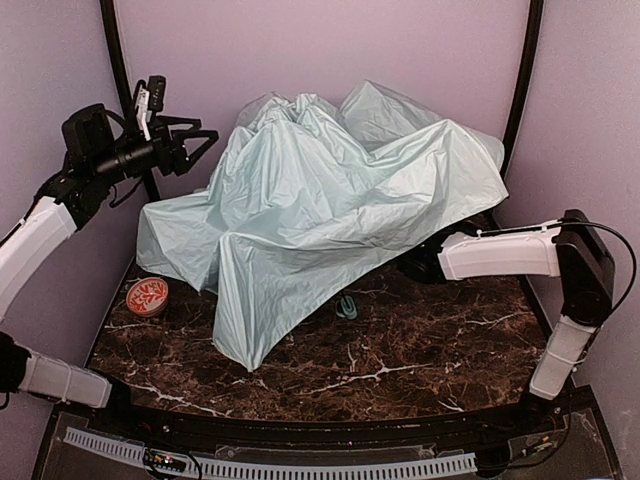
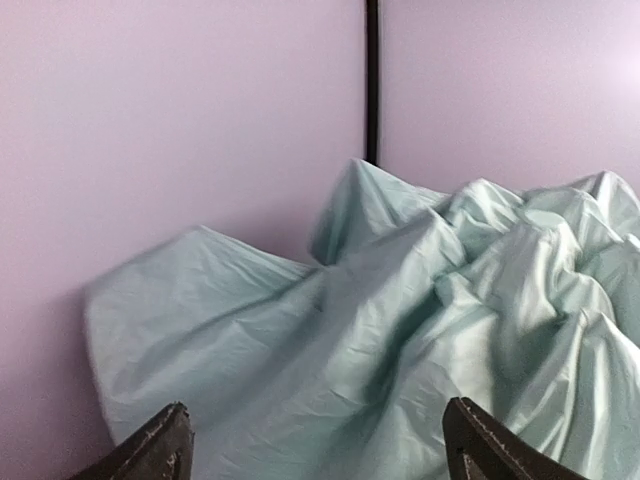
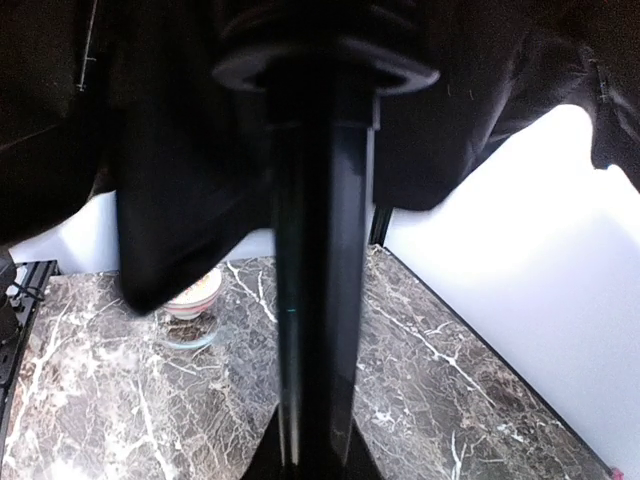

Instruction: Put away the umbrella

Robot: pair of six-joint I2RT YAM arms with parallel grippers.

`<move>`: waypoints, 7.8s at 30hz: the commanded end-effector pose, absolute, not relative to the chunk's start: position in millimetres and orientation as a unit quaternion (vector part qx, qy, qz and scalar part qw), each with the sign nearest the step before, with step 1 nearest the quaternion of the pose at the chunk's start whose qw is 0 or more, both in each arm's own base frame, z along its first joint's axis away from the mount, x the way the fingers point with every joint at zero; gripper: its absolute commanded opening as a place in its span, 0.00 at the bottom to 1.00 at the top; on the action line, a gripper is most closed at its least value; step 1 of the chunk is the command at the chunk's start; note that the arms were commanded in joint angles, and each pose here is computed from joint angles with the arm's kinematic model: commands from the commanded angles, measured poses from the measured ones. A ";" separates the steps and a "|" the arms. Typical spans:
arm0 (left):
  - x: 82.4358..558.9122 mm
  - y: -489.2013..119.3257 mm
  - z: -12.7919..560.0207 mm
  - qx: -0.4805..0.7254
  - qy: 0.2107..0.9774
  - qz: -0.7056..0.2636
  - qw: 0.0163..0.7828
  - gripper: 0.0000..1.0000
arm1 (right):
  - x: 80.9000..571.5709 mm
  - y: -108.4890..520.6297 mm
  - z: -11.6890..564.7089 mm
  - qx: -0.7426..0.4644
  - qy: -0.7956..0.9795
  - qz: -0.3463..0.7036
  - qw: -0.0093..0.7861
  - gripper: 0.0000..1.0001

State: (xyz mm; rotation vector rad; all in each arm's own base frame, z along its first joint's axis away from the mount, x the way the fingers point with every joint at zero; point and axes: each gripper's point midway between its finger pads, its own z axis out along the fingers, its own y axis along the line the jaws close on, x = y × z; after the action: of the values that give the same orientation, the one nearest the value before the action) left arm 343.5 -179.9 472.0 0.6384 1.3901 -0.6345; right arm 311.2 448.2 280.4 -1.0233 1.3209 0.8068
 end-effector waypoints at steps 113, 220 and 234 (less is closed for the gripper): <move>294.4 -277.7 457.0 0.385 0.612 -0.224 0.654 0.85 | 243.5 367.5 476.8 -0.392 0.522 0.406 0.640 0.00; 182.8 -334.2 226.0 0.562 0.471 -0.451 0.508 0.73 | 123.2 316.8 555.2 -0.574 0.460 0.417 0.534 0.09; 185.7 -322.7 199.9 0.587 0.504 -0.395 0.496 0.00 | 128.1 313.9 543.4 -0.571 0.478 0.408 0.529 0.08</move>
State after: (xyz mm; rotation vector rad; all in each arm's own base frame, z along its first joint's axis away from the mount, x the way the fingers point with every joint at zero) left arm 176.8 -331.8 209.2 1.4054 1.1980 -1.1068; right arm 129.7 315.2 528.3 -1.3857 1.2119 0.9641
